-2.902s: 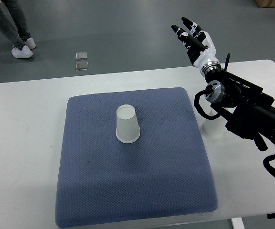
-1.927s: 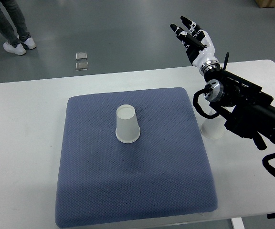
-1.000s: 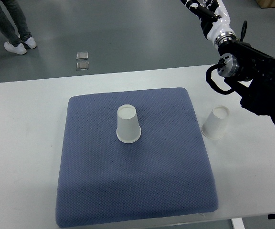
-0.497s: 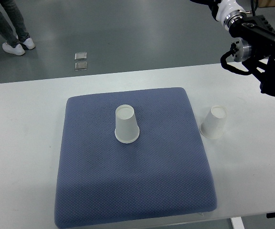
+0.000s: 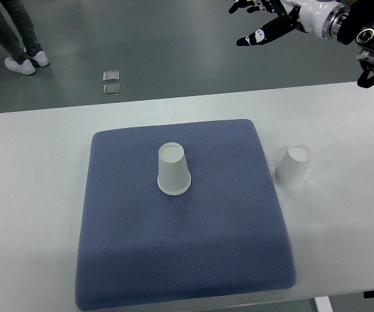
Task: Stack paper cups
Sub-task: 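Swing the right hand over and above the second white paper cup, then lower the right hand around the cup and close fingers on it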
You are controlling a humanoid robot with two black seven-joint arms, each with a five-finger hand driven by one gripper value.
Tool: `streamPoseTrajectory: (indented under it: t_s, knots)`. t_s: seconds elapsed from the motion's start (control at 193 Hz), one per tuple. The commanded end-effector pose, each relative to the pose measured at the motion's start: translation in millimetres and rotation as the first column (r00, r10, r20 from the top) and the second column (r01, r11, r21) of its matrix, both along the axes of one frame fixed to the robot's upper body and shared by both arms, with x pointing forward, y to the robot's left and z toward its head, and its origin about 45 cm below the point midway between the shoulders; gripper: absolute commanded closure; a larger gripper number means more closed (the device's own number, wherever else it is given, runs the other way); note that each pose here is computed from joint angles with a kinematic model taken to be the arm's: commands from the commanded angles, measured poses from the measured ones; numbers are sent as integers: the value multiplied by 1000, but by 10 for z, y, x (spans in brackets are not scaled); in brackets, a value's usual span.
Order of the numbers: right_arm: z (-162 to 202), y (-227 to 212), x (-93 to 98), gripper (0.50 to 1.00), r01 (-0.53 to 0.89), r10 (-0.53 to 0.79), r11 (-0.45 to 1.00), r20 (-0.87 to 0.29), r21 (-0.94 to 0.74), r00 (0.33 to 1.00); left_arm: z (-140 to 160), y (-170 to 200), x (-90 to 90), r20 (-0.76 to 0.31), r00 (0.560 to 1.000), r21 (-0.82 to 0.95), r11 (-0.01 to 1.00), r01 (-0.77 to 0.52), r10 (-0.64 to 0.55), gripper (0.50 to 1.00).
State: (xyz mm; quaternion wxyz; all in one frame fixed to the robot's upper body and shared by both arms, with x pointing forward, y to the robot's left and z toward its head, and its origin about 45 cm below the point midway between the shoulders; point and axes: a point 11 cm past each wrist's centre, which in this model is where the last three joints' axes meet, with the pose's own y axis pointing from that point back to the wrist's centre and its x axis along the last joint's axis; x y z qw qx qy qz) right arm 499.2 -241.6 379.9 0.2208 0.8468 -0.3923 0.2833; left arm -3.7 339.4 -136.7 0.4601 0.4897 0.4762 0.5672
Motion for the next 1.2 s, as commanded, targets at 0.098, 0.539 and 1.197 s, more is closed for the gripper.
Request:
streamPoseTrajectory:
  t_s: [0.098,0.539,1.197]
  knots:
    - [96,-149,-107,587,-88,80,973,-49,-212,996,0,-1,0,0,1000,0,1000,0,0,500]
    - [-232,-214,-464,589,-301,249,769,-170,-564,954,0,-1,0,0,1000,0,1000,0,0,500]
    - [-1098,-628,-666,591,-294,210,694,-206,-657,956,1,5,0,0,1000,2,1000,0,0,500]
